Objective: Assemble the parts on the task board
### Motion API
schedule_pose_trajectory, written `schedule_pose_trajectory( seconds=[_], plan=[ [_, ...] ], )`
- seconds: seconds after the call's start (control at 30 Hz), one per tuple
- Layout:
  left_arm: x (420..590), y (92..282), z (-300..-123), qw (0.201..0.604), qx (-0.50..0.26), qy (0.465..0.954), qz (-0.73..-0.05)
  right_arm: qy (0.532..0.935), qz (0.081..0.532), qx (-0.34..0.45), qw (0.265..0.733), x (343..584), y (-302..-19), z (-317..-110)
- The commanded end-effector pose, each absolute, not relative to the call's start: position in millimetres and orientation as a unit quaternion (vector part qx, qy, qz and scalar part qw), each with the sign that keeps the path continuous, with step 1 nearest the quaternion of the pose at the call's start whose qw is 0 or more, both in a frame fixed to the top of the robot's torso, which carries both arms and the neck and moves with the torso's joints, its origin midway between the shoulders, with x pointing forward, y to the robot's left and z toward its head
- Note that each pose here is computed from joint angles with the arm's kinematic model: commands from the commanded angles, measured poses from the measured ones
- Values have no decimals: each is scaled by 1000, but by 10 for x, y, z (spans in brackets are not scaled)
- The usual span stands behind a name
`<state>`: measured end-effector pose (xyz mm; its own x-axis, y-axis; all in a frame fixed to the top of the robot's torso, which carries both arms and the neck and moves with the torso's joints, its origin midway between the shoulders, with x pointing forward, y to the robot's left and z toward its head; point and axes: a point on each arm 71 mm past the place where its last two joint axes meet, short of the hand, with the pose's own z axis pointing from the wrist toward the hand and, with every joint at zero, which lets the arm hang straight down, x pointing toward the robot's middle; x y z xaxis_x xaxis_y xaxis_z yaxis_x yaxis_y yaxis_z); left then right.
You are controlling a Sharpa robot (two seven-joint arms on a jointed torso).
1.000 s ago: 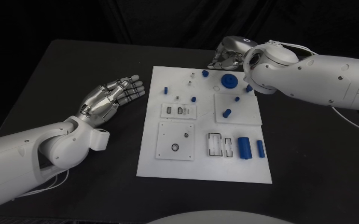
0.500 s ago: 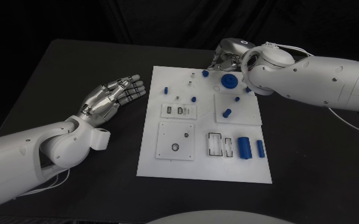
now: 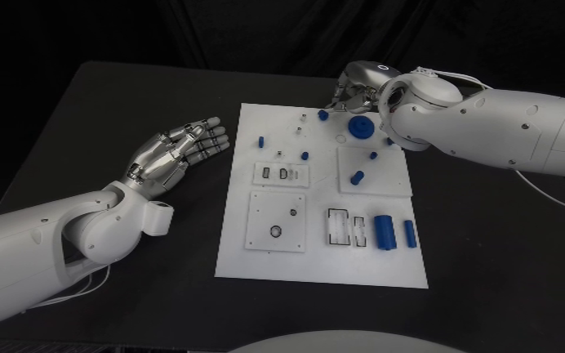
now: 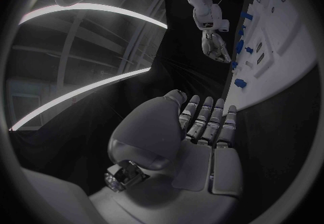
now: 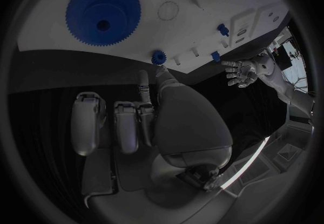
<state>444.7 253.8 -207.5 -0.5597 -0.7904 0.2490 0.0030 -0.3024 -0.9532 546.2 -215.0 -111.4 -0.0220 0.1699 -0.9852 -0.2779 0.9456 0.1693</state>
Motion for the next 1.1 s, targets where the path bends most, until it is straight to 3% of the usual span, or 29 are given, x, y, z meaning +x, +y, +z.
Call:
schedule_pose_trajectory(
  seconds=[0.03,1.1],
  plan=[
    [4435,2554,-1986,294,-356,472,-751,698,158,-42,698,5455,-2153,-1127],
    [4440,2555,-1990,294,-357,472,-751,713,150,-47,684,5473,-2125,-1198]
  ],
)
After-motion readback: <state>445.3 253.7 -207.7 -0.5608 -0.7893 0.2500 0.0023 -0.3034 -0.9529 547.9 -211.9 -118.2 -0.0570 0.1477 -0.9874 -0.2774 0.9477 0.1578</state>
